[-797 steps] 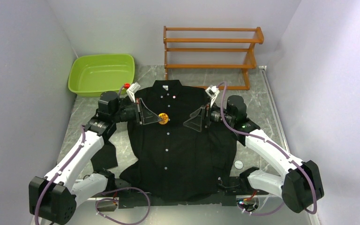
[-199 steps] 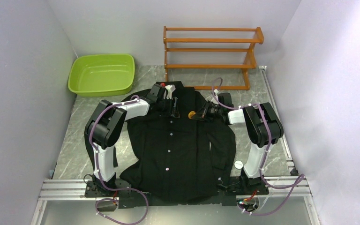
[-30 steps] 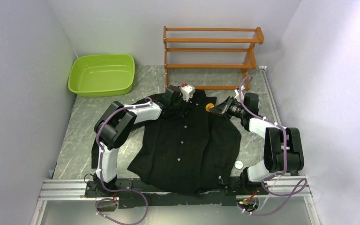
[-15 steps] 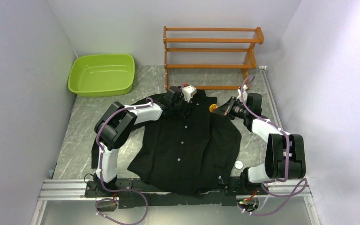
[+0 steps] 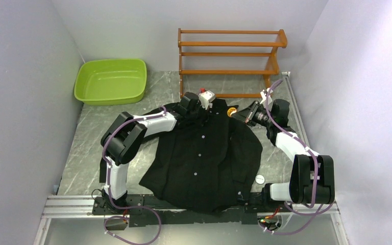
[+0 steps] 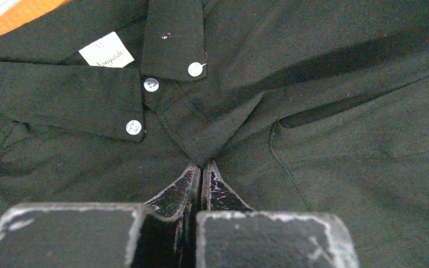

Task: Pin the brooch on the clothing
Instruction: Pin the brooch to the clothes.

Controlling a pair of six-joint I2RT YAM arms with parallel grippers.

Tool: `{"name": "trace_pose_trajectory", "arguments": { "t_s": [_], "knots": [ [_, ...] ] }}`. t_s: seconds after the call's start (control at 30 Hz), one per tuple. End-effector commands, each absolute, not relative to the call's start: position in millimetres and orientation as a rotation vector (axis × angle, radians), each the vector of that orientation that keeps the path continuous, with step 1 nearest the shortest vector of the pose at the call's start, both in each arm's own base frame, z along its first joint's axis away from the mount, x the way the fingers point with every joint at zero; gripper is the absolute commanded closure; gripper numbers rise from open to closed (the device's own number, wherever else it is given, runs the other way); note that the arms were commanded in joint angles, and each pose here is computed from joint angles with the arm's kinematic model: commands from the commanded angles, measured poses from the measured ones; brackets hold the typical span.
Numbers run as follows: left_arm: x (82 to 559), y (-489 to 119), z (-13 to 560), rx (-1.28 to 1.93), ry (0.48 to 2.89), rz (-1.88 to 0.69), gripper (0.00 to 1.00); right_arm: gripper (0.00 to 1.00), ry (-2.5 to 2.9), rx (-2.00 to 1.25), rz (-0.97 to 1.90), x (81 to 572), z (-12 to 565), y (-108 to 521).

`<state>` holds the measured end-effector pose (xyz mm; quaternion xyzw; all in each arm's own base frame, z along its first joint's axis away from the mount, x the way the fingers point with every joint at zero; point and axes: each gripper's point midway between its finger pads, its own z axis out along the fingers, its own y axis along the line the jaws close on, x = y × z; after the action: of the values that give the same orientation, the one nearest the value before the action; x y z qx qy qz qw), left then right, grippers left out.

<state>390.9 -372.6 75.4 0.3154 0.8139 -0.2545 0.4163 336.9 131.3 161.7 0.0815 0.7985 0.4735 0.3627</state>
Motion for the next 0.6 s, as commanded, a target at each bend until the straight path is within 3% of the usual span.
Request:
{"name": "trace_pose_trajectory", "arguments": {
  "t_s": [0.0, 0.47, 0.5, 0.53, 0.57],
  "knots": [
    [397.1, -343.0, 62.3, 0.76, 2.13, -0.494, 0.97, 1.0, 1.79, 0.059, 1.333, 344.3, 230.4, 136.0],
    [393.3, -331.2, 70.7, 0.785, 2.154, -0.433, 0.97, 1.0, 1.885, 0.024, 1.118, 351.1, 229.6, 125.1],
    [392.9, -331.2, 73.9, 0.788, 2.149, -0.434, 0.86, 1.0, 1.89, 0.016, 1.128, 350.7, 228.9, 127.0],
    [391.9, -330.4, 78.5, 0.783, 2.146, -0.436, 0.62, 1.0, 1.896, 0.015, 1.137, 350.8, 227.8, 128.5],
    [391.5, -329.5, 84.6, 0.767, 2.138, -0.434, 0.47, 1.0, 1.9, 0.01, 1.143, 350.2, 226.5, 130.5]
  ]
}}
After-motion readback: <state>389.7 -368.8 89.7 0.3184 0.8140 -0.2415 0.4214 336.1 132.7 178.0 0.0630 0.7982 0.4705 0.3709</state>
